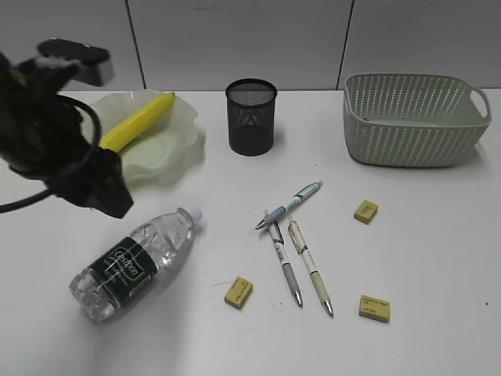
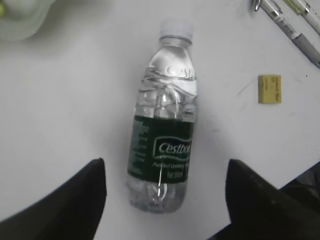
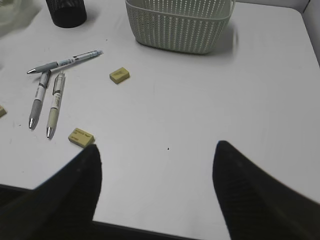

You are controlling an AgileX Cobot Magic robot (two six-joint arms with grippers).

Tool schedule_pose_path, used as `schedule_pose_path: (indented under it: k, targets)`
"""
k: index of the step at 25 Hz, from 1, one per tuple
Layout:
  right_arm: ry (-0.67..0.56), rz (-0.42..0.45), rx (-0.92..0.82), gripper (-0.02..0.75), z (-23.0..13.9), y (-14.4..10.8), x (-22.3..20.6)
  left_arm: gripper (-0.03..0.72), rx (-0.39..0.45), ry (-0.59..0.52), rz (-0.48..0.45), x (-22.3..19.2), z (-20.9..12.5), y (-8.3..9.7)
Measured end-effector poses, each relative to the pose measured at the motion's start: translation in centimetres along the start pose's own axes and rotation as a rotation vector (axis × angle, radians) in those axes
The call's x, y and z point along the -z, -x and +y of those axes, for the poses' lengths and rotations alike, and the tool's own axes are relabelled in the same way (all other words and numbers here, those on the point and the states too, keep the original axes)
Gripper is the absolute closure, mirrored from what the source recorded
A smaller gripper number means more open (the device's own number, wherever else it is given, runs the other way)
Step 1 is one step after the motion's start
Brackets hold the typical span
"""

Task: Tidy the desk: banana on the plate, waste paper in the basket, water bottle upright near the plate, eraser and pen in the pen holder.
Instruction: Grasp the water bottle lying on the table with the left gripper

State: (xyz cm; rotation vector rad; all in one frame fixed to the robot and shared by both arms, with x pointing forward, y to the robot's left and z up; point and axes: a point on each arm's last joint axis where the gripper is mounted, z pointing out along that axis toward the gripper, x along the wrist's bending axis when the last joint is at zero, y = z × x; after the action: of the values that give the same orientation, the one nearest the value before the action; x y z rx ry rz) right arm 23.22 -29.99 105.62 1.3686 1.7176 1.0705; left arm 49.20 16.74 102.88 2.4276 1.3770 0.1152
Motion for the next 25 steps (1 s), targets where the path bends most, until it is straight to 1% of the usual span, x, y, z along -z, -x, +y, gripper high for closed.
schedule_pose_path:
  k: [3,6,11,15,25]
  targets:
    - [0.000,0.000,0.000,0.190,0.0,0.0,0.0,0.132,-0.082,-0.065,0.013,-2.7,1.8,1.1]
    - [0.000,0.000,0.000,0.190,0.0,0.0,0.0,0.119,-0.110,-0.123,0.017,-5.2,3.2,1.4]
    - [0.001,0.000,0.000,0.190,0.0,0.0,0.0,0.089,-0.125,-0.238,0.040,-8.5,4.8,0.8]
    - [0.001,0.000,0.000,0.190,0.0,0.0,0.0,0.085,-0.127,-0.325,0.056,-10.5,4.8,0.3]
    - [0.001,0.000,0.000,0.190,0.0,0.0,0.0,0.085,-0.084,-0.418,0.058,-14.0,4.0,0.1]
